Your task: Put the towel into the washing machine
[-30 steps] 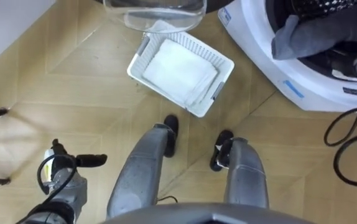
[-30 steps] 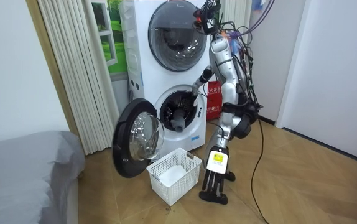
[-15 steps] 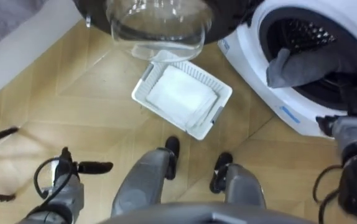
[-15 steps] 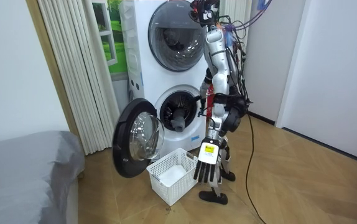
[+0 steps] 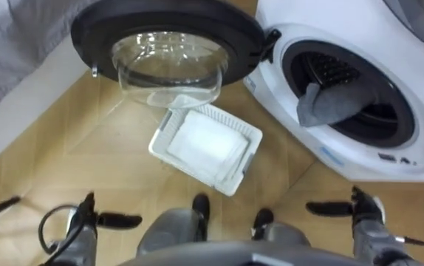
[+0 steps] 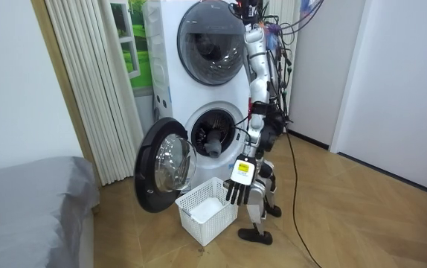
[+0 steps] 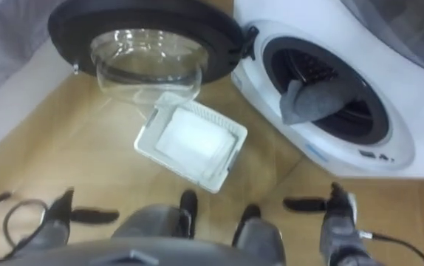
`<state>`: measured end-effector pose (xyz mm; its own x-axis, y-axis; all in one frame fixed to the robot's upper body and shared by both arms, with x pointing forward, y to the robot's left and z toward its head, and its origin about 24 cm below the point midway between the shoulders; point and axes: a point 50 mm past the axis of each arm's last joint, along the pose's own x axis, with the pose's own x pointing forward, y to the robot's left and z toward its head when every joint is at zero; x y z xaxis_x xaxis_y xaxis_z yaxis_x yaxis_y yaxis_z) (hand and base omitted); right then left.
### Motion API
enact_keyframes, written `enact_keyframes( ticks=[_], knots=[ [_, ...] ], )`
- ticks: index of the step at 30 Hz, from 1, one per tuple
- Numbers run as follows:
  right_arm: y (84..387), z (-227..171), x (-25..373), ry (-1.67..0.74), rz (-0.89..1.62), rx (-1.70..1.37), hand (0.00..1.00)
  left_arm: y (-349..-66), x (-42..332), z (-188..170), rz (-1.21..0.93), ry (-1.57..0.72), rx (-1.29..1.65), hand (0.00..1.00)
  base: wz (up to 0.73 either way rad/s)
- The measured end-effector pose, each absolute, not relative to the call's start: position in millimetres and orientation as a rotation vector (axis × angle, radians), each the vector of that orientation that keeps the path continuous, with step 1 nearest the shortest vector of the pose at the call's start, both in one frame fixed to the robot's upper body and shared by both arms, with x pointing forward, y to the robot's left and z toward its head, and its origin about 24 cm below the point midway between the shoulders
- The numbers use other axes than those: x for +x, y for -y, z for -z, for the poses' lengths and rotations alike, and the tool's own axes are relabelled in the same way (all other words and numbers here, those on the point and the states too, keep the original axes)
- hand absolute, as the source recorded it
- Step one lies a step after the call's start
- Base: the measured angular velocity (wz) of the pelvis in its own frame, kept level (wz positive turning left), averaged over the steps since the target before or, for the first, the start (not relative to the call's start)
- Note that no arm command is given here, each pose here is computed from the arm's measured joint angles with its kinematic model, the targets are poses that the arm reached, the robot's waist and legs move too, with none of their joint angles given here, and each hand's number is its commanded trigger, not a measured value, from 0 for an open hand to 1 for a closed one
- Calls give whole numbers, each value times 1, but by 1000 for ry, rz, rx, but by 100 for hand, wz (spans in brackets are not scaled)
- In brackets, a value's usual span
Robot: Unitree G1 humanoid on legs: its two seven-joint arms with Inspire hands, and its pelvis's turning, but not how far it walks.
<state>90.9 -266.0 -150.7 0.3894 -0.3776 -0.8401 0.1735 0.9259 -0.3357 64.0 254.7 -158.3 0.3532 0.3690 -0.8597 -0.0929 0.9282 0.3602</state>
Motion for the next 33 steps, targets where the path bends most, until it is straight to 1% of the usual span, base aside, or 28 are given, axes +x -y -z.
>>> enact_keyframes(
  ticks=[4, 6, 11, 21, 33],
  knots=[
    [263, 155, 78, -1173, 305, -204, 0, -257, 46, 160, -337, -1218, 248, 0, 12],
    [255, 159, 71, -1198, 272, -179, 0, -258, 41, 160, -360, -1237, 239, 0, 3],
    [244, 163, 61, -1227, 238, -111, 0, -254, 45, 161, -344, -1221, 247, 0, 0],
    [244, 166, 43, -1289, 213, -15, 0, -244, 40, 164, -361, -1240, 175, 0, -6],
    [233, 170, 39, -1333, 202, 38, 0, -245, 36, 165, -370, -1274, 181, 0, -7]
  ],
)
